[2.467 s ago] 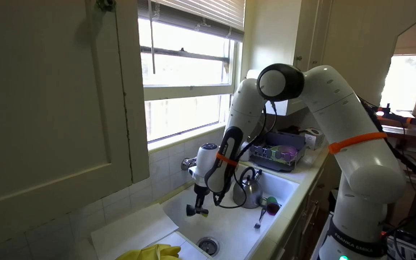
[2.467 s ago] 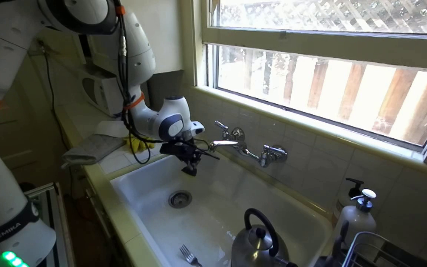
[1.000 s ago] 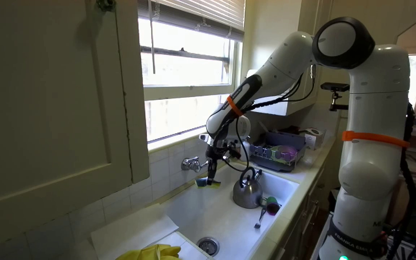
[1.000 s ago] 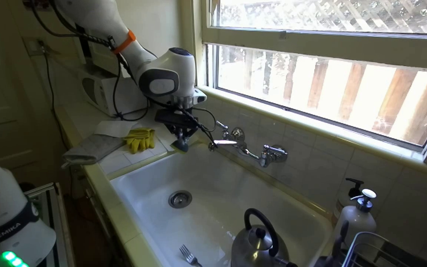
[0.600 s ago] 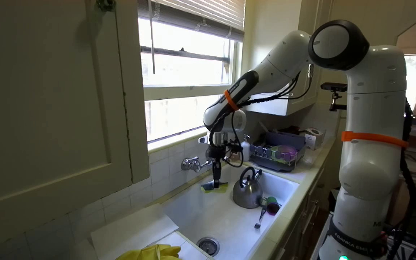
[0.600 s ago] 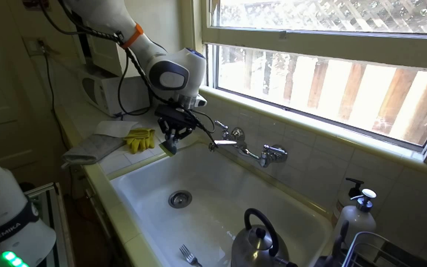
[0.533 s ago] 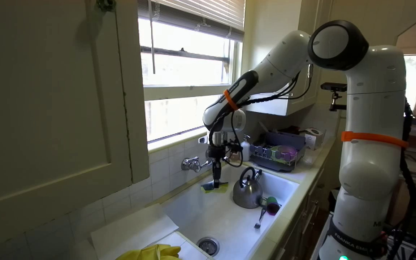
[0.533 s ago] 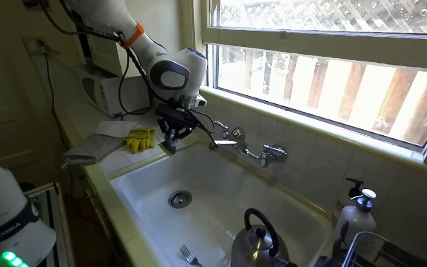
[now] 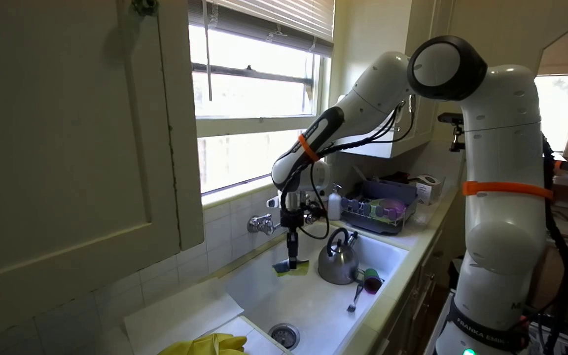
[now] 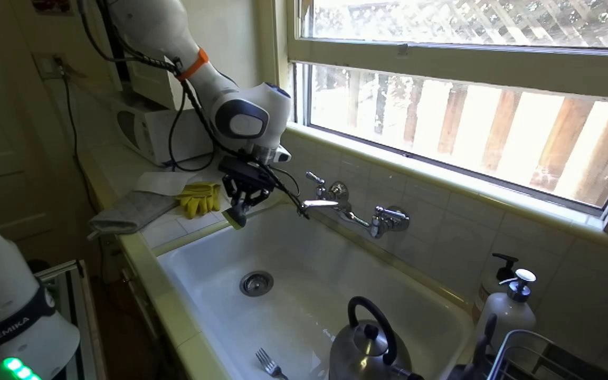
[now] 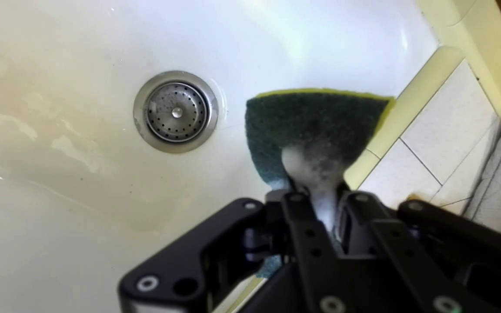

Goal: Pick up the sponge from the sink and clean the handle of the tap on the right

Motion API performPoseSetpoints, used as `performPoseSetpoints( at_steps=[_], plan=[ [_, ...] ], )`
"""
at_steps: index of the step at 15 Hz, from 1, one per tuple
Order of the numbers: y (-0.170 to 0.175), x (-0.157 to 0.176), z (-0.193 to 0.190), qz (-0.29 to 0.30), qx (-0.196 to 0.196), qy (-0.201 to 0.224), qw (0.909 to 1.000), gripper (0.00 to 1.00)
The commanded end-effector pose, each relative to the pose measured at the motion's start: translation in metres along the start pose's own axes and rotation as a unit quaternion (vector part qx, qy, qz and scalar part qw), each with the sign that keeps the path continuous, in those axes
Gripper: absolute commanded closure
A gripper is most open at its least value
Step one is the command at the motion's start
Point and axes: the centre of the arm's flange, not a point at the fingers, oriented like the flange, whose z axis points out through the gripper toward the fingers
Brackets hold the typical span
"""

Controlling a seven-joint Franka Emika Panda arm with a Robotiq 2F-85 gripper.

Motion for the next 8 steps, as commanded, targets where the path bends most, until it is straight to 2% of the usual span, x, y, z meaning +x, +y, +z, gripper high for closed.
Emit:
performPoseSetpoints(
  at_steps=[1, 5, 8],
  plan=[
    [0.003, 0.003, 0.022, 0.016, -0.008, -0.009, 0.9998, 0.96],
    [0.007, 0.005, 0.04, 0.008, 0.01, -0.008, 0.9999, 0.96],
    [-0.003, -0.001, 0.041, 0.005, 0.02, -0.018, 0.9996, 0.96]
  ],
)
